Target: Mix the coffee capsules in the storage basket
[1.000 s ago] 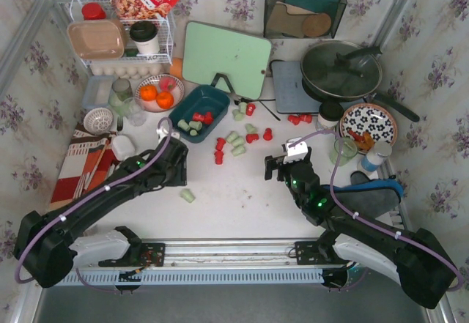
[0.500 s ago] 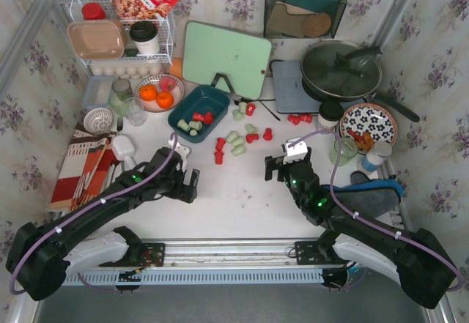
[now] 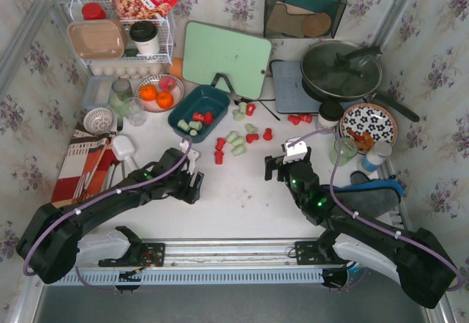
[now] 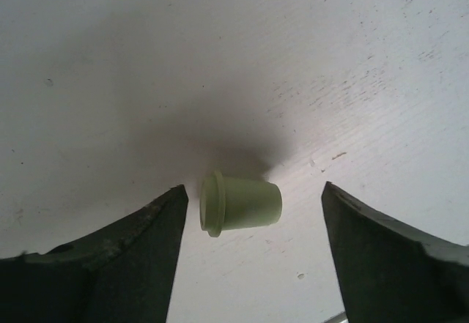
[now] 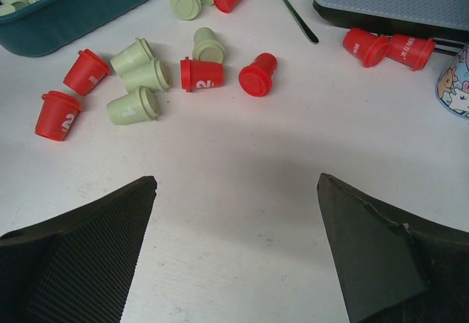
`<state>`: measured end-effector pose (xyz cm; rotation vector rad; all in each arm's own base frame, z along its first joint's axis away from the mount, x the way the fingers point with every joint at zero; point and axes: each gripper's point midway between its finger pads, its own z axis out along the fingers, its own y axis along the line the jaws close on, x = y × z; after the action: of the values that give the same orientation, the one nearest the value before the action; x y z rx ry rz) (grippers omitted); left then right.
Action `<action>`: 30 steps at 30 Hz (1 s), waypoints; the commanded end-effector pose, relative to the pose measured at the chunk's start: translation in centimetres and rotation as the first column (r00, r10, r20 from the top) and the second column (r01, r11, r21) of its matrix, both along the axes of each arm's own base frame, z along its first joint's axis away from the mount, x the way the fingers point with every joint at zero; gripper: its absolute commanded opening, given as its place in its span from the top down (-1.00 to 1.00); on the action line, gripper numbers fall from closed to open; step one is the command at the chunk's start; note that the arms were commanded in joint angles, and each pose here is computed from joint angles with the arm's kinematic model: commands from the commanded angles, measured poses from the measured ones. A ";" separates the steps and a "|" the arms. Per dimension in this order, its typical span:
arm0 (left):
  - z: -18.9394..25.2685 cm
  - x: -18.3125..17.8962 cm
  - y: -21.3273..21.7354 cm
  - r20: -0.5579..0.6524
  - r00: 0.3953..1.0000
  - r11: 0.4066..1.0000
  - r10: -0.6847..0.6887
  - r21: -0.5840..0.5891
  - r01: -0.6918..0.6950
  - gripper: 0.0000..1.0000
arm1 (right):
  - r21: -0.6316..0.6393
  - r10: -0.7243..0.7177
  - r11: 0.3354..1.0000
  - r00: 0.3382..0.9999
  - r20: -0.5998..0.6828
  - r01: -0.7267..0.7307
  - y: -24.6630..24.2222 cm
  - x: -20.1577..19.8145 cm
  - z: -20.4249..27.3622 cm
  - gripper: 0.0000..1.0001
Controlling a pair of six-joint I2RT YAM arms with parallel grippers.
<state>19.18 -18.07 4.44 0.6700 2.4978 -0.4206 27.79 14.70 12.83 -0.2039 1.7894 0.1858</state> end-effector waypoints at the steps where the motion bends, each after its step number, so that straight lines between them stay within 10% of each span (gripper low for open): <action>1: 0.0 0.4 -0.3 -0.016 1.000 1.000 0.012 0.008 -0.012 -0.39 | 0.016 -0.001 1.000 1.000 0.017 0.001 0.2 0.2 0.7 -1.00; 30: -1.6 -1.2 0.9 -0.112 0.989 0.984 0.093 0.160 -0.075 -0.14 | 0.011 0.003 1.000 1.000 0.010 -0.003 0.4 0.3 0.6 -1.00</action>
<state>17.97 -17.49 2.85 0.6299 2.6663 -0.2829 27.89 14.81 12.73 -0.2074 1.7964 0.1822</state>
